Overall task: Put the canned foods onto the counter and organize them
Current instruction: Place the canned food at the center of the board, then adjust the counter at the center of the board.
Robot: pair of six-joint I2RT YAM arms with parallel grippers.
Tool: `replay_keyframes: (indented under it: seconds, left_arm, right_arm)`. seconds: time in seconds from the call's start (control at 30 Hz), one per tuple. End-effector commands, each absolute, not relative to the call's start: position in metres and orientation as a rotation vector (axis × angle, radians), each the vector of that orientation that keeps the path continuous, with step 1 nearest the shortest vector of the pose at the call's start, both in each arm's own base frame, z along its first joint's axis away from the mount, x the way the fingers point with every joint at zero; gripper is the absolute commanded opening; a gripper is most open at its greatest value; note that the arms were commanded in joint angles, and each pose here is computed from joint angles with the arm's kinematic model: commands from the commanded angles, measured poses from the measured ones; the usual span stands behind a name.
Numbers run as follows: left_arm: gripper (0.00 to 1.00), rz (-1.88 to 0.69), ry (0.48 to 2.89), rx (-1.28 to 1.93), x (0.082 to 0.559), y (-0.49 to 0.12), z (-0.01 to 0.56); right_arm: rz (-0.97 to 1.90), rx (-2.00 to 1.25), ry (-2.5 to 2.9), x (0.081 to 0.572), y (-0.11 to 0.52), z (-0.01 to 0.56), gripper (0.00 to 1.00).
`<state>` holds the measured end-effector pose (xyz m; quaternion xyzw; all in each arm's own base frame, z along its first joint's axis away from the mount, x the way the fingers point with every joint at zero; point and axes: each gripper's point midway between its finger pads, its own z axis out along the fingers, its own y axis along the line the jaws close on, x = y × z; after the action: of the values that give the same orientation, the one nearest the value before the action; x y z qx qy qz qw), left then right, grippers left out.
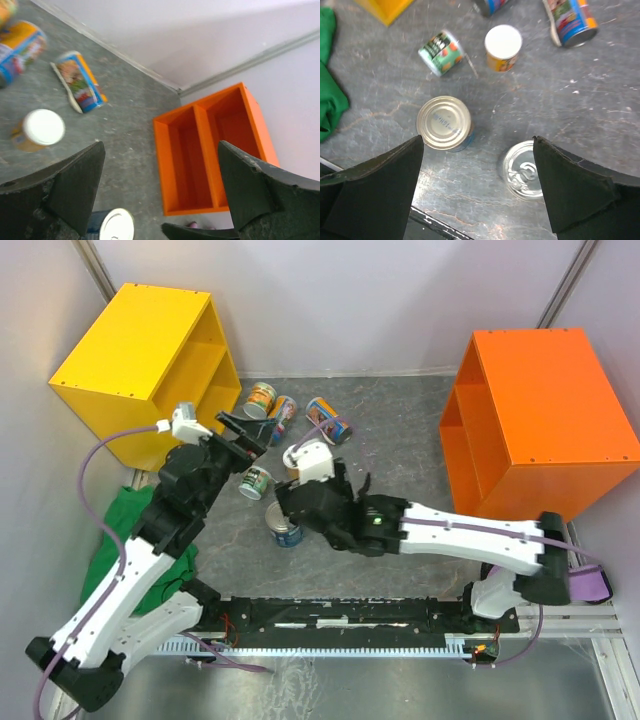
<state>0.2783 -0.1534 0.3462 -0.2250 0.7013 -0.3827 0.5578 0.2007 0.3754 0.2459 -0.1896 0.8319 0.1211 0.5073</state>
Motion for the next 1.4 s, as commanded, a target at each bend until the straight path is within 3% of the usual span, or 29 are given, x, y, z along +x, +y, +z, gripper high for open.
replay_keyframes:
  seconds: [0.0, 0.2, 0.47, 0.8, 1.07, 1.37]
  left_arm:
    - [0.98, -1.214, 1.57, -0.396, 0.287, -0.207, 0.399]
    - [0.95, -1.462, 1.595, -0.225, 0.308, -0.28, 0.413]
    - [0.96, -1.694, 1.587, -0.033, 0.298, -0.386, 0.453]
    - [0.95, -1.992, 1.631, 0.072, 0.312, -0.486, 0.454]
    - [0.95, -2.117, 1.65, 0.144, 0.312, -0.547, 0.442]
    - [0.99, -2.188, 1.656, 0.087, 0.328, -0.589, 0.41]
  right_arm:
    - [0.286, -0.264, 1.927, 0.203, 0.316, 0.309, 0.97]
    - [0.311, -0.112, 1.875, 0.197, 0.25, 0.351, 0.94]
    - [0.364, 0.073, 1.791, 0.191, 0.187, 0.404, 0.9]
    - [0.184, 0.394, 1.586, 0.197, 0.091, 0.465, 0.85]
    - [0.124, 0.575, 1.433, 0.184, 0.008, 0.486, 0.77]
    - [-0.008, 0.795, 1.455, 0.165, -0.044, 0.472, 0.79]
